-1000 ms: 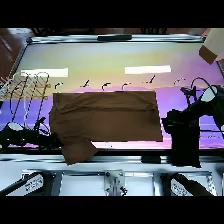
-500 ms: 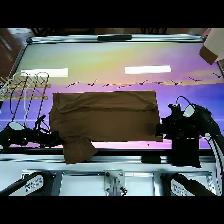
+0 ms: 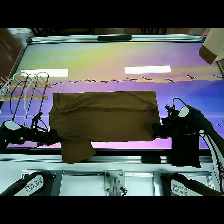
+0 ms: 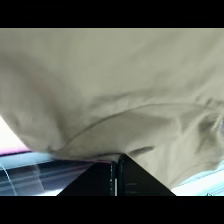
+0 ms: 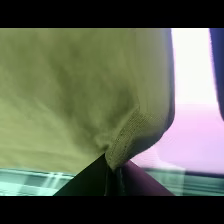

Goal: Fold the shirts.

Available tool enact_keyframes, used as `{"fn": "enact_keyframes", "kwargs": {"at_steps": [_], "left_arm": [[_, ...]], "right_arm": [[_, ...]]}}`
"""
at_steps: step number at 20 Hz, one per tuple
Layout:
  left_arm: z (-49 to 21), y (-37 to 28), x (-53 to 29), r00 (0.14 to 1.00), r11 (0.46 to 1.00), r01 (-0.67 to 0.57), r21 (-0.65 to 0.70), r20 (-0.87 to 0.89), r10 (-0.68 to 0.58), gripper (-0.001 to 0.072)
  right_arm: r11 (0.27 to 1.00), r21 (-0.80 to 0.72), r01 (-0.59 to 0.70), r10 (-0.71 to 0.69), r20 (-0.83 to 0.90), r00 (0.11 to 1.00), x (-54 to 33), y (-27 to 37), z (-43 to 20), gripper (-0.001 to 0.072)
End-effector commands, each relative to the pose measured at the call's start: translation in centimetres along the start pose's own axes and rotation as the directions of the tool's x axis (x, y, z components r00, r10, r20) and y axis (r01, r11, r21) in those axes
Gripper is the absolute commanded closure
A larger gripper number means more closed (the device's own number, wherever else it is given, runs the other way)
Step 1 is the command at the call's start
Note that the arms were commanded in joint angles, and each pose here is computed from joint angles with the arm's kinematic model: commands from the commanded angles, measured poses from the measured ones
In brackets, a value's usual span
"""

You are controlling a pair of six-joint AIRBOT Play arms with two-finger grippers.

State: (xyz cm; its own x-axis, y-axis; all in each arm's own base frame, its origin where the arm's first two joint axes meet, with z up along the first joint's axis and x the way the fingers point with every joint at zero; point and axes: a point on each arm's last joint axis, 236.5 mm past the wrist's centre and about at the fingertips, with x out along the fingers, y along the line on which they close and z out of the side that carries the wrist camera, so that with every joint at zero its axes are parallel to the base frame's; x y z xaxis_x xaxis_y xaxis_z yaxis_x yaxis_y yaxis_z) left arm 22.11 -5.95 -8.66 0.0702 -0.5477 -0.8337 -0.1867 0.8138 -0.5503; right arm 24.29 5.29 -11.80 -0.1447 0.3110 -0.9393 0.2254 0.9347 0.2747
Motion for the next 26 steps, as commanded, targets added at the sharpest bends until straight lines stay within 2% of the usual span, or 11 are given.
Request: {"fn": "enact_keyframes", "kwargs": {"at_steps": [1,6,9,18,19,20,21,22,24,25,26], "left_arm": [[2.6,-1.0,-2.0,0.998,0.999,-0.008,0.047,0.066,0.005,0.0673],[10.5,-4.9,-9.8,0.959,0.974,-0.073,0.216,0.283,0.009,0.0676],[15.3,-5.9,-11.6,0.941,0.966,-0.088,0.244,0.337,0.001,0.0676],[25.6,-5.4,-4.8,0.977,0.978,-0.03,0.206,0.215,-0.016,0.0673],[25.6,-5.0,-3.8,0.981,0.98,-0.025,0.199,0.195,-0.015,0.0643],[25.3,-4.8,-3.0,0.985,0.982,-0.016,0.19,0.171,-0.017,0.0504],[24.9,-4.7,-2.7,0.989,0.982,-0.008,0.187,0.145,-0.02,0.0278],[24.5,-4.5,-2.8,0.991,0.983,-0.003,0.184,0.133,-0.022,0.0152],[24.1,-4.5,-3.9,0.992,0.983,0.007,0.183,0.119,-0.029,0.0149],[24.0,-4.5,-4.4,0.992,0.983,0.01,0.185,0.118,-0.032,0.0149],[23.9,-4.6,-4.9,0.992,0.982,0.01,0.187,0.123,-0.033,0.015]], "right_arm": [[0.996,-0.063,-0.058,0.064,0.089,0.994,-1.3,1.9,2.4,0.0635],[0.977,-0.212,-0.028,0.114,0.403,0.908,-10.6,5.6,10.0,0.0636],[0.97,-0.227,0.082,0.07,0.591,0.804,-14.5,6.9,15.7,0.0637],[0.977,-0.203,0.071,0.052,0.544,0.838,-8.8,8.3,23.7,0.0634],[0.977,-0.2,0.072,0.045,0.525,0.85,-8.0,8.0,23.6,0.06],[0.977,-0.199,0.071,0.042,0.51,0.859,-7.6,7.9,23.4,0.0447],[0.976,-0.202,0.077,0.036,0.502,0.864,-7.6,7.7,23.1,0.0268],[0.972,-0.21,0.102,0.015,0.492,0.87,-8.0,7.0,22.7,0.0248],[0.968,-0.185,0.168,-0.06,0.48,0.875,-8.8,3.9,22.5,0.0231],[0.982,-0.138,0.126,-0.046,0.474,0.879,-8.9,3.0,22.6,0.0104],[0.994,-0.099,0.036,0.014,0.465,0.885,-8.8,3.0,22.8,0.0094]]}}
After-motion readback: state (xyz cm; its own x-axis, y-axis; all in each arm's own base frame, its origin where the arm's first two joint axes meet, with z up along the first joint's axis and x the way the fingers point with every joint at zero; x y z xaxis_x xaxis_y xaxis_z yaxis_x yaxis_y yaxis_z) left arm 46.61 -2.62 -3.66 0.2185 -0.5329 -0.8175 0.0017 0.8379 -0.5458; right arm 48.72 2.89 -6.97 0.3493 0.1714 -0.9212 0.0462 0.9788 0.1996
